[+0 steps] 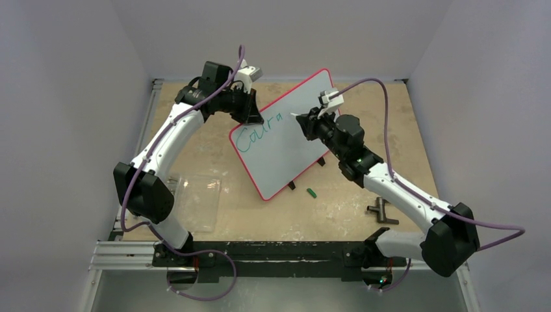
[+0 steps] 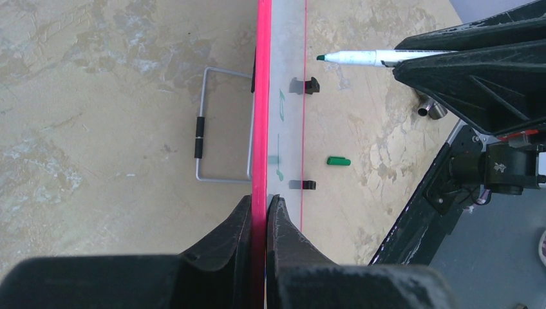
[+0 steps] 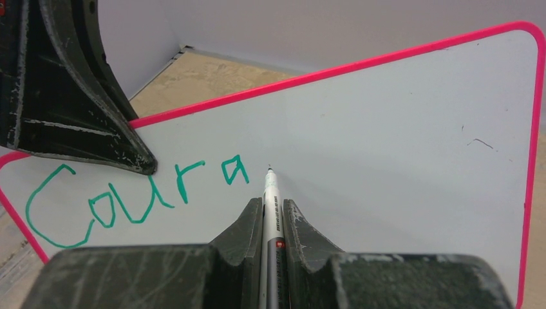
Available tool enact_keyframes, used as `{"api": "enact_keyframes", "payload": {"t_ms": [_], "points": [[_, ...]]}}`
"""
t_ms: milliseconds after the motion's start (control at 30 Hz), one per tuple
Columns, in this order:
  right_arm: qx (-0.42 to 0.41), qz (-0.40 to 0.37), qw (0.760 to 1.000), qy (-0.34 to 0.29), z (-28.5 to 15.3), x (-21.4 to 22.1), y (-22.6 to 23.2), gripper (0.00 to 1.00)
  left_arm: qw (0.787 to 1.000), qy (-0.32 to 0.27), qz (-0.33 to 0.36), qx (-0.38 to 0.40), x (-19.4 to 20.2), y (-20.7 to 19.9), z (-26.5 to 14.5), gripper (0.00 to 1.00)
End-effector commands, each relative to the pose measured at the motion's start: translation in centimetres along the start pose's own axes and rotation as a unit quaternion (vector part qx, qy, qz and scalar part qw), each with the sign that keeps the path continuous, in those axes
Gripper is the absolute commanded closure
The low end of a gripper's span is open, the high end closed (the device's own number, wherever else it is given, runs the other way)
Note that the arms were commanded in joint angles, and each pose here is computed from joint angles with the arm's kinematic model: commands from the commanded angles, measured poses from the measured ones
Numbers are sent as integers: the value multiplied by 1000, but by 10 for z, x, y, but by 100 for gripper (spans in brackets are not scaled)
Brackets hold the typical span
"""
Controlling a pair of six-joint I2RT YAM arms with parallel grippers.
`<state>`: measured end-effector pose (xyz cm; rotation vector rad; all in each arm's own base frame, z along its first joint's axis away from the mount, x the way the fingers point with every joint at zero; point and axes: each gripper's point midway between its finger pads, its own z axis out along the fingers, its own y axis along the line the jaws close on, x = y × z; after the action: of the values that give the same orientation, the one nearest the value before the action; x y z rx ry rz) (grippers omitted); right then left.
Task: Write a sentence on the whiteboard
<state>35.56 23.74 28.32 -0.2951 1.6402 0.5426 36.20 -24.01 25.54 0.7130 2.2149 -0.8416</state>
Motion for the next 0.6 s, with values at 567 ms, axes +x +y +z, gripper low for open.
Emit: {"api": "enact_keyframes", "payload": {"t_ms": [567], "points": [[10, 0, 999, -45, 26, -35, -5, 100, 993, 28, 45, -109, 12, 43, -8, 100]]}}
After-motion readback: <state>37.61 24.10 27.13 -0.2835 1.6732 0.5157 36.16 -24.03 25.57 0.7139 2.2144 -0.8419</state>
